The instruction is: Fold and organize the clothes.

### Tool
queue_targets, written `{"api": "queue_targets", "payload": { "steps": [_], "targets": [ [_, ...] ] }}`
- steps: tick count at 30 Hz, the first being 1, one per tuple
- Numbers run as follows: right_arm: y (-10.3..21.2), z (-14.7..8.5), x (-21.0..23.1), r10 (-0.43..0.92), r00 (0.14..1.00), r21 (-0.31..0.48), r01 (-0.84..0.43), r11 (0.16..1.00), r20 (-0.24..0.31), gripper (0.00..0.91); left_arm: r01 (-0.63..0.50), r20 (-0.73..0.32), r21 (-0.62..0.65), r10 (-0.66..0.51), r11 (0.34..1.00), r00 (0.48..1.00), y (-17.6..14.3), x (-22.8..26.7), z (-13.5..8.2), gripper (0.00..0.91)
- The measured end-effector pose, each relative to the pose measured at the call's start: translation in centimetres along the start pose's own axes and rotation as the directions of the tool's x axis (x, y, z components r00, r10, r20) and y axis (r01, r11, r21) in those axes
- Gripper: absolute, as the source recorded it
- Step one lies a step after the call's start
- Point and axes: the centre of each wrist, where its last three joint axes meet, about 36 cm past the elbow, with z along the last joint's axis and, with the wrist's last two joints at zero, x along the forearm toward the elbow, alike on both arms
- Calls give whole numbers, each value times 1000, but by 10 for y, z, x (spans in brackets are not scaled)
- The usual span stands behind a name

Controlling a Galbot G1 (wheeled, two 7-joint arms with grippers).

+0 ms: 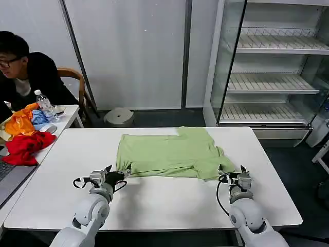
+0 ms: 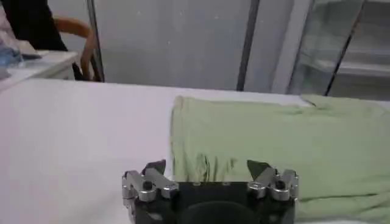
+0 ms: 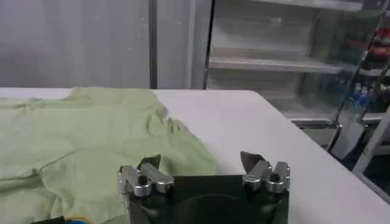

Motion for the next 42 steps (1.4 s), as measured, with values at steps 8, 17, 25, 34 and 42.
{"api": "queue_targets", "payload": {
  "steps": [8, 17, 25, 34, 42],
  "targets": [
    [4, 5, -7, -25, 999, -30, 24, 999, -24, 907, -8, -50, 25, 9, 1000, 999, 1, -10, 9, 907],
    [7, 8, -15, -48, 996, -88, 41, 995, -81, 0, -13, -70, 36, 15, 999, 997, 0, -17, 12, 10],
    [12, 9, -14, -97, 990, -140, 82, 987, -106, 0, -11, -80, 39, 14, 999, 997, 0, -18, 15, 10],
    [12, 11, -8, -115, 986, -157, 95, 983, -117, 0, -13, -86, 45, 17, 999, 996, 0, -18, 17, 10],
    [10, 16, 3, -110, 986, -143, 92, 985, -125, 0, -18, -97, 42, 22, 999, 995, -2, -14, 22, 10]
  ]
}}
